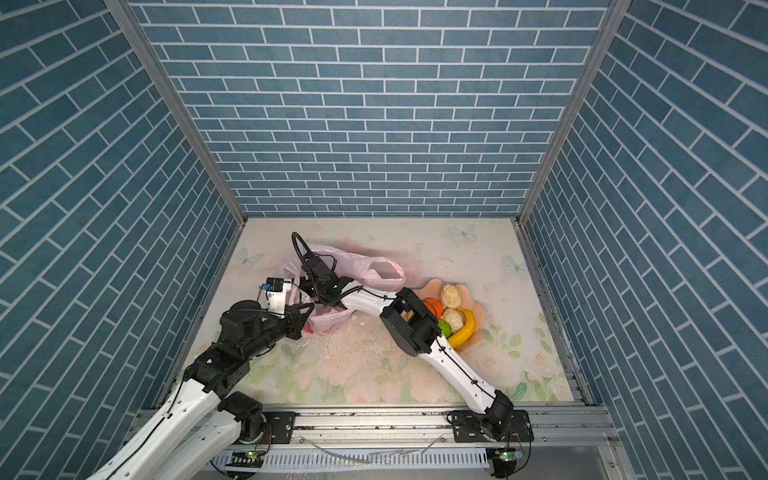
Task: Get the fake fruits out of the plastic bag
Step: 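Close the right gripper on the red apple inside the bag, then lift the red apple up out of the bag opening with the right gripper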
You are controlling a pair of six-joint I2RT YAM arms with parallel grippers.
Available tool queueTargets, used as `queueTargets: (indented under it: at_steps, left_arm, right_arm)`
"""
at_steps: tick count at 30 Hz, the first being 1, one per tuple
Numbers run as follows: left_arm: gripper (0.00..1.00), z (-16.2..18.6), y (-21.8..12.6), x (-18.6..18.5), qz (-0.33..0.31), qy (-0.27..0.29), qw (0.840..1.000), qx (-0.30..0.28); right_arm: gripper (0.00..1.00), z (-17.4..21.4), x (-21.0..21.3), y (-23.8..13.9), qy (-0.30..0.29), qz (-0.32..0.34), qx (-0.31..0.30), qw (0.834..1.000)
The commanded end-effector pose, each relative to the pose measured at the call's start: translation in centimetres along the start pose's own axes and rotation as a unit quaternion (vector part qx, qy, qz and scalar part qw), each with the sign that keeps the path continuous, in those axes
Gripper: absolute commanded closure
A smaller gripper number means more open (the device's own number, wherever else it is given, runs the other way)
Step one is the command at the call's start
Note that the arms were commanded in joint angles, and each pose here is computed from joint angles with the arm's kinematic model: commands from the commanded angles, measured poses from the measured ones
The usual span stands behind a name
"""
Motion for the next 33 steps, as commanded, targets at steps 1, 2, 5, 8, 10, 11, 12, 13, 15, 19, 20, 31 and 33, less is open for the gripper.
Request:
queueTargets:
  at_steps: [1, 2, 5, 8, 10, 11, 12, 13, 15, 19, 20, 31, 33]
  left_arm:
    - [0.95, 0.1, 0.0, 0.0, 0.005, 0.003, 1.000, -0.003]
    - [0.95, 0.1, 0.0, 0.0, 0.004, 0.002, 1.000, -0.003]
    - [0.95, 0.1, 0.0, 0.1, 0.001, 0.002, 1.000, -0.003]
    - [0.95, 0.2, -0.1, 0.3, -0.006, 0.002, 1.000, -0.004]
    - [0.95, 0.3, -0.1, 0.5, -0.009, 0.001, 1.000, -0.004]
    - [0.95, 0.2, -0.2, 0.5, -0.011, 0.002, 1.000, -0.005]
    - [0.95, 0.2, -0.2, 0.6, -0.015, 0.001, 1.000, -0.006]
    - [0.95, 0.3, -0.3, 0.7, -0.018, 0.000, 1.000, -0.005]
    - [0.95, 0.2, -0.4, 0.9, -0.023, 0.000, 1.000, -0.009]
    - [0.95, 0.4, -0.4, 1.5, -0.039, -0.002, 0.999, -0.009]
    - [0.95, 0.5, -0.4, 1.7, -0.043, -0.002, 0.999, -0.009]
    - [0.95, 1.2, -0.7, 3.3, -0.081, -0.008, 0.996, -0.020]
    - [0.95, 1.4, -0.8, 3.7, -0.091, -0.010, 0.996, -0.021]
  right_arm:
    - [0.42, 0.2, -0.9, 0.6, 0.012, 0.010, 0.004, 1.000]
    - [0.44, 0.1, -0.9, 0.5, 0.012, 0.010, 0.004, 1.000]
    - [0.52, 0.1, -0.9, 0.4, 0.012, 0.009, 0.004, 1.000]
    - [0.59, -0.2, -1.1, 0.2, 0.014, 0.010, 0.002, 1.000]
    - [0.64, -0.2, -1.3, 0.1, 0.015, 0.010, 0.003, 1.000]
    - [0.65, -0.3, -1.3, 0.1, 0.015, 0.009, 0.003, 1.000]
    - [0.67, -0.4, -1.5, 0.0, 0.016, 0.010, 0.003, 1.000]
    - [0.69, -0.4, -1.5, -0.1, 0.017, 0.008, 0.003, 1.000]
    - [0.72, -0.7, -1.4, -0.4, 0.017, 0.006, 0.000, 1.000]
    - [0.78, -1.4, -0.9, -1.6, 0.014, -0.002, -0.003, 1.000]
    - [0.79, -1.5, -0.7, -1.9, 0.012, -0.003, -0.003, 1.000]
    - [0.86, -2.1, 0.1, -6.2, -0.007, -0.001, -0.001, 1.000]
    - [0.87, -2.1, 0.1, -7.0, -0.010, 0.001, -0.001, 1.000]
Point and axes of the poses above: each gripper's point midway between its finger pads, its own y axis out along the fingers, its own x axis along the line the jaws close on, z = x × y, the point moved 2 cm from there along -y, back along the fingers, and after that the axes turned 6 degrees about -y, right-handed, at the moved point
